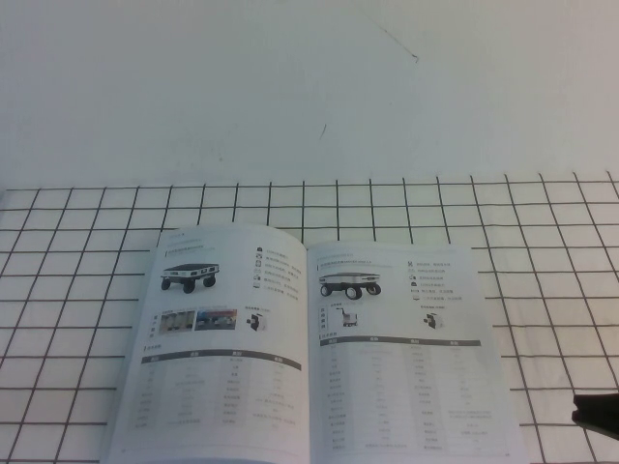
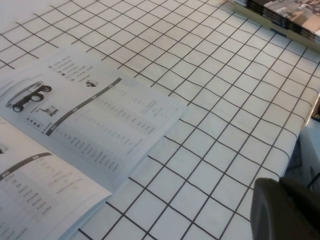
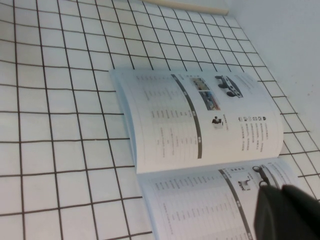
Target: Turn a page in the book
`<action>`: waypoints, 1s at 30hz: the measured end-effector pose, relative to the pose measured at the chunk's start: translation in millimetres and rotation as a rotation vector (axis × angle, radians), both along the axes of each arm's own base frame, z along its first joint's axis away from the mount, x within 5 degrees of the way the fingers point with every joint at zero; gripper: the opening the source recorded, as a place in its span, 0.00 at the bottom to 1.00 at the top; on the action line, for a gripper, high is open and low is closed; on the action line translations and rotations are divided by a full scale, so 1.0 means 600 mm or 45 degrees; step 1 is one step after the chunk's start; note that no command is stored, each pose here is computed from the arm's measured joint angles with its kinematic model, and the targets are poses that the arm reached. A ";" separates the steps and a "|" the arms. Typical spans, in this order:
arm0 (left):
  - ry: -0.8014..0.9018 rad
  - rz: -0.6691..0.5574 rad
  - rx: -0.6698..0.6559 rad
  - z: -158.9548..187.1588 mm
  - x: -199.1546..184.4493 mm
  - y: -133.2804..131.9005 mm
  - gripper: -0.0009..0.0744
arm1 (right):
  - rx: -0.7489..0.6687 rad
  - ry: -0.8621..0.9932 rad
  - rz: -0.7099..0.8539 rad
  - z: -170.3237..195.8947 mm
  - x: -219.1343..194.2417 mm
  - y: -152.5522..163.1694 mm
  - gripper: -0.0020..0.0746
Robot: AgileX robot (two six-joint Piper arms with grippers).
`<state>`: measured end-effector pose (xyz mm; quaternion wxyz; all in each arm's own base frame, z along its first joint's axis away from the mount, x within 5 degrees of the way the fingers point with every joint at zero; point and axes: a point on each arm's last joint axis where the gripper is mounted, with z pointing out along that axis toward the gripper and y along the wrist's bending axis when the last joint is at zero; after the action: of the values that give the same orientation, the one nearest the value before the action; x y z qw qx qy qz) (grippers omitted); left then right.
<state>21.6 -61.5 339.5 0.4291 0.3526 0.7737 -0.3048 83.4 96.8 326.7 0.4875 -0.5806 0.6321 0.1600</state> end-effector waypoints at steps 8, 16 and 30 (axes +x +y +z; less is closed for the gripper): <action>-0.252 0.230 -0.054 -0.012 0.013 0.021 0.01 | -0.002 -0.001 0.000 0.000 0.000 0.000 0.02; -0.475 0.853 -0.102 -0.120 0.047 0.071 0.01 | -0.002 -0.001 0.000 0.000 0.000 0.000 0.02; -0.275 1.106 0.021 -0.276 0.050 0.088 0.01 | 0.003 0.005 0.002 0.000 0.000 0.000 0.02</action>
<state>51.8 -8.6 173.9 0.5928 0.0280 0.8032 -0.0517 83.1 97.0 326.8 0.4870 -0.5802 0.6323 0.1623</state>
